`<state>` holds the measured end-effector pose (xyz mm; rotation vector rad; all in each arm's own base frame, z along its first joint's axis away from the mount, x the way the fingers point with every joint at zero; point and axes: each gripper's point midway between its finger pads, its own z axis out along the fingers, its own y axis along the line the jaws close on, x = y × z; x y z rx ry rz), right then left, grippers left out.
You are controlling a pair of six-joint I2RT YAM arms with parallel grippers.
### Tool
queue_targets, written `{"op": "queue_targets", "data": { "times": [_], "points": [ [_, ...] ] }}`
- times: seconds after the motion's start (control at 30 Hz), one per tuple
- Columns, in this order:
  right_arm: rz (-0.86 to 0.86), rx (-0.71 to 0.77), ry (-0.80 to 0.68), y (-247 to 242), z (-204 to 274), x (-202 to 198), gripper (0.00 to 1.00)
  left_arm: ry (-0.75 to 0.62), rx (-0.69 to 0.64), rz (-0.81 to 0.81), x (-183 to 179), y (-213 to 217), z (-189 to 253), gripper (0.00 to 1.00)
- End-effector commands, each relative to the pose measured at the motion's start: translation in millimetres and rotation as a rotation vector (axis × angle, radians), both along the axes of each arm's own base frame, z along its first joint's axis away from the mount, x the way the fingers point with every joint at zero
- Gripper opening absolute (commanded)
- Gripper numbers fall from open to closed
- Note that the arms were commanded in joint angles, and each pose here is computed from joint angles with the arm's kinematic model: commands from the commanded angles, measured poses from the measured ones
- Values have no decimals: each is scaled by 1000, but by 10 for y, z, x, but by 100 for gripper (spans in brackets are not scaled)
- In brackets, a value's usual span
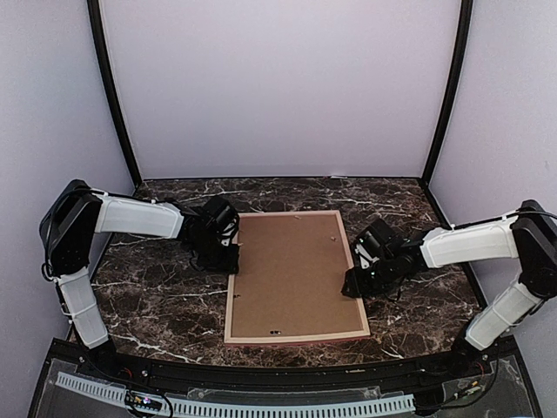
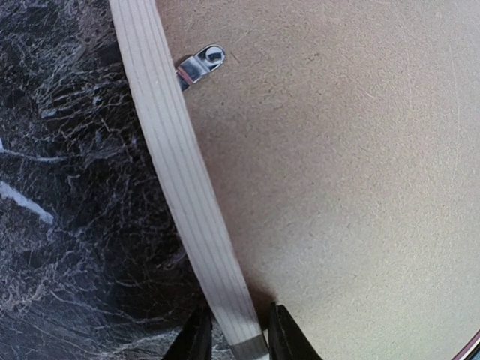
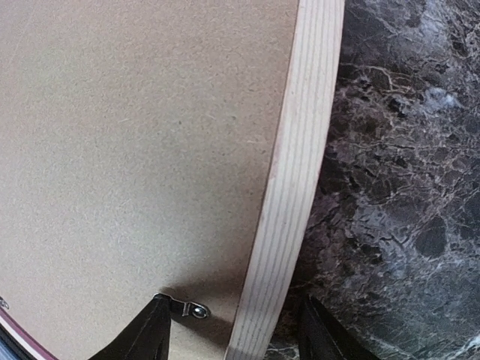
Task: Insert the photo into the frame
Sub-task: Press the fastener onto the backboard.
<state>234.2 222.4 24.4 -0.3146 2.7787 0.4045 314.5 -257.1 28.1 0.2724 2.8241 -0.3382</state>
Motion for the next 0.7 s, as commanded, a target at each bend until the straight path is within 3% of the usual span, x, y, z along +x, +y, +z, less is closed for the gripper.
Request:
{"op": "queue_targets", "data": {
  "times": [0.0, 0.27, 0.67],
  "points": [
    [6, -72, -1, -47, -83, 6, 57, 18, 55, 8, -55, 143, -38, 27],
    [-31, -82, -29, -27, -37, 121, 51, 31, 40, 0, -74, 111, -41, 27],
    [-54, -69, -5, 28, -65, 144, 28, 39, 38, -5, -91, 105, -64, 27]
  ]
}}
